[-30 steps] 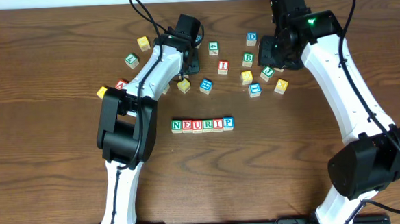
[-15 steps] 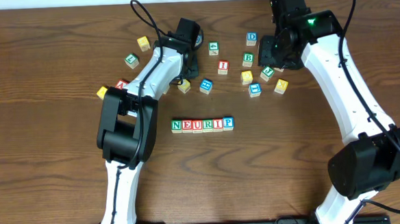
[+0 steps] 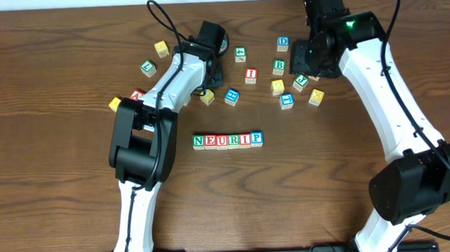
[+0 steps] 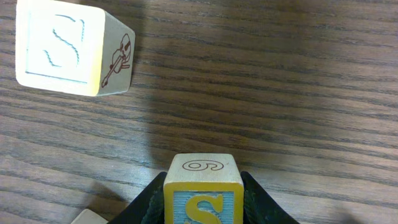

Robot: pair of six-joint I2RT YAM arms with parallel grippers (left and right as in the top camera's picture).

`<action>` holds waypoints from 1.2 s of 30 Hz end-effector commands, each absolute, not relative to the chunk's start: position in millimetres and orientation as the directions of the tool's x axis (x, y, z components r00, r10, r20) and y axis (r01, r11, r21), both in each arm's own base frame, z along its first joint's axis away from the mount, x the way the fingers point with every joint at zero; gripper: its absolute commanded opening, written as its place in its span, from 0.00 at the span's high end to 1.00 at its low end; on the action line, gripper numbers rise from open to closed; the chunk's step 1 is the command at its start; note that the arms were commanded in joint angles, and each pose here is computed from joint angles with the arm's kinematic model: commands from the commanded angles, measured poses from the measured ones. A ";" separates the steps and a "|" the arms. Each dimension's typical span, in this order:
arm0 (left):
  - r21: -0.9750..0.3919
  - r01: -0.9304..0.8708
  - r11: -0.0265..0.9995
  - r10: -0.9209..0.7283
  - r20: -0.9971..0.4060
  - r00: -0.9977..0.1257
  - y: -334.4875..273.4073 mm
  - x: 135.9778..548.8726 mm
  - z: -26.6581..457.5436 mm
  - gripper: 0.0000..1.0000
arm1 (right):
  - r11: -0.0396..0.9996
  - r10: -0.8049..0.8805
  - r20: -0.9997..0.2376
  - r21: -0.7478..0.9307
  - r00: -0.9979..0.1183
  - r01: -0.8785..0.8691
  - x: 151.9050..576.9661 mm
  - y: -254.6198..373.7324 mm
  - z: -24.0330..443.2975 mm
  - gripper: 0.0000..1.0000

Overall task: Spell out NEURIPS
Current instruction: 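Close the left gripper on the yellow S block and lift it, then carry the S block with the left gripper to the right of the P block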

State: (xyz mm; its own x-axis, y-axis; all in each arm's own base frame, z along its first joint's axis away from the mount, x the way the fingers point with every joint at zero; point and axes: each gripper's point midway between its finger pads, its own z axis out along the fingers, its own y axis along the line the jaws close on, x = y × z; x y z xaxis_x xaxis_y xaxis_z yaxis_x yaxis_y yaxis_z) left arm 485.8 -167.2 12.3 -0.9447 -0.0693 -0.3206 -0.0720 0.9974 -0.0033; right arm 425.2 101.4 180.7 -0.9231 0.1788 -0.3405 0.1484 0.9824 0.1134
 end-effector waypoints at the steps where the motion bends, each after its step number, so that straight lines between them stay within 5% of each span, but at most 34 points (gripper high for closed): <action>1: -0.015 -0.056 0.998 -0.058 -0.378 -0.924 -171.1 491.6 46.6 0.68 | 0.984 0.174 -0.370 0.111 -0.913 0.143 433.5 100.9 185.1 0.39; 12: -0.117 0.036 0.993 -0.015 -0.404 -0.915 -218.7 445.4 129.4 0.68 | 0.962 0.272 -0.422 0.135 -0.865 0.236 455.6 57.2 191.9 0.38; 20: -0.126 0.051 0.991 0.009 -0.313 -0.950 -283.2 389.4 106.6 0.68 | 0.933 0.359 -0.392 0.130 -0.847 0.335 451.7 11.3 188.4 0.37; 36: -0.129 0.139 0.982 0.099 -0.274 -0.957 -359.0 343.4 56.5 0.67 | 0.928 0.373 -0.347 0.124 -0.861 0.352 441.1 5.5 183.8 0.37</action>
